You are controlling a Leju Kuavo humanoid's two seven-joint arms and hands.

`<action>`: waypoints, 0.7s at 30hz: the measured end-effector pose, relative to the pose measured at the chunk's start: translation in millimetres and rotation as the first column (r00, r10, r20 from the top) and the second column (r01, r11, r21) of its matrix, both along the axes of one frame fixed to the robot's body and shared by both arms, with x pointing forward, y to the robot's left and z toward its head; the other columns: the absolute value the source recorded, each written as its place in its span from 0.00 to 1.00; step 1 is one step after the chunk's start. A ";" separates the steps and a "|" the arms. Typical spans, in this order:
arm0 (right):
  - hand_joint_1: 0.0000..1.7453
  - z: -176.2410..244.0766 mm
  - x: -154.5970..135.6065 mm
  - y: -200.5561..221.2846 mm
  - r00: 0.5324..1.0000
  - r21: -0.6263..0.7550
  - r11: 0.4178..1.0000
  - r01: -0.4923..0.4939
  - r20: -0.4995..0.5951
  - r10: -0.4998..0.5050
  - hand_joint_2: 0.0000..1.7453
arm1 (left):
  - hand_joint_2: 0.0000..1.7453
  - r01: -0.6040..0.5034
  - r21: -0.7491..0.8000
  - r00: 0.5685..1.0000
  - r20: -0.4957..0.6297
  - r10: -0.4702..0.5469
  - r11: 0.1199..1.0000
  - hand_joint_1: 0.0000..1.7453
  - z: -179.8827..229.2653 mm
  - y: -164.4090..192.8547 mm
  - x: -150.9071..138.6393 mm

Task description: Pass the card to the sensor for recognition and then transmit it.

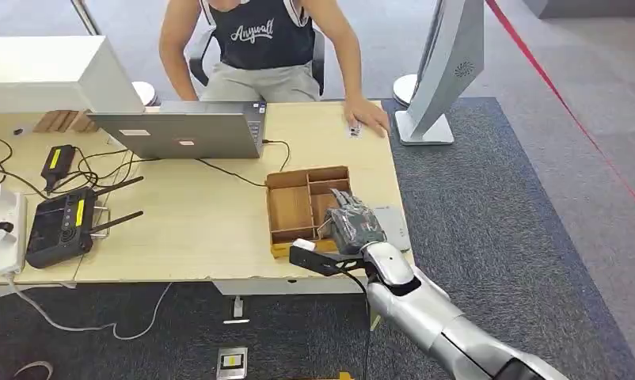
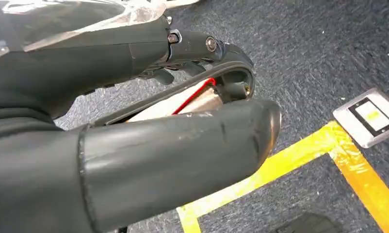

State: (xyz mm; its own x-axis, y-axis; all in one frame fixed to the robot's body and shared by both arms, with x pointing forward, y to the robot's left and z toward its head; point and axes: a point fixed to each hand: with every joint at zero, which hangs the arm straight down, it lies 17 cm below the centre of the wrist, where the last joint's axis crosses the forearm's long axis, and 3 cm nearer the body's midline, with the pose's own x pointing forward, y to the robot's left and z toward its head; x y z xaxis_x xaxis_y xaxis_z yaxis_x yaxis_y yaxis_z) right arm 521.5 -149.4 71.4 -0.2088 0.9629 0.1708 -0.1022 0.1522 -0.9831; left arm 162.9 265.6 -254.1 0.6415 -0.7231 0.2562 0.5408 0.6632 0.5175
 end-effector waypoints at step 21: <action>1.00 148.3 36.8 -27.9 0.932 0.097 0.995 0.035 0.356 -0.068 1.00 | 0.00 0.012 0.008 1.000 0.003 -0.012 1.000 0.00 0.3 0.2 0.3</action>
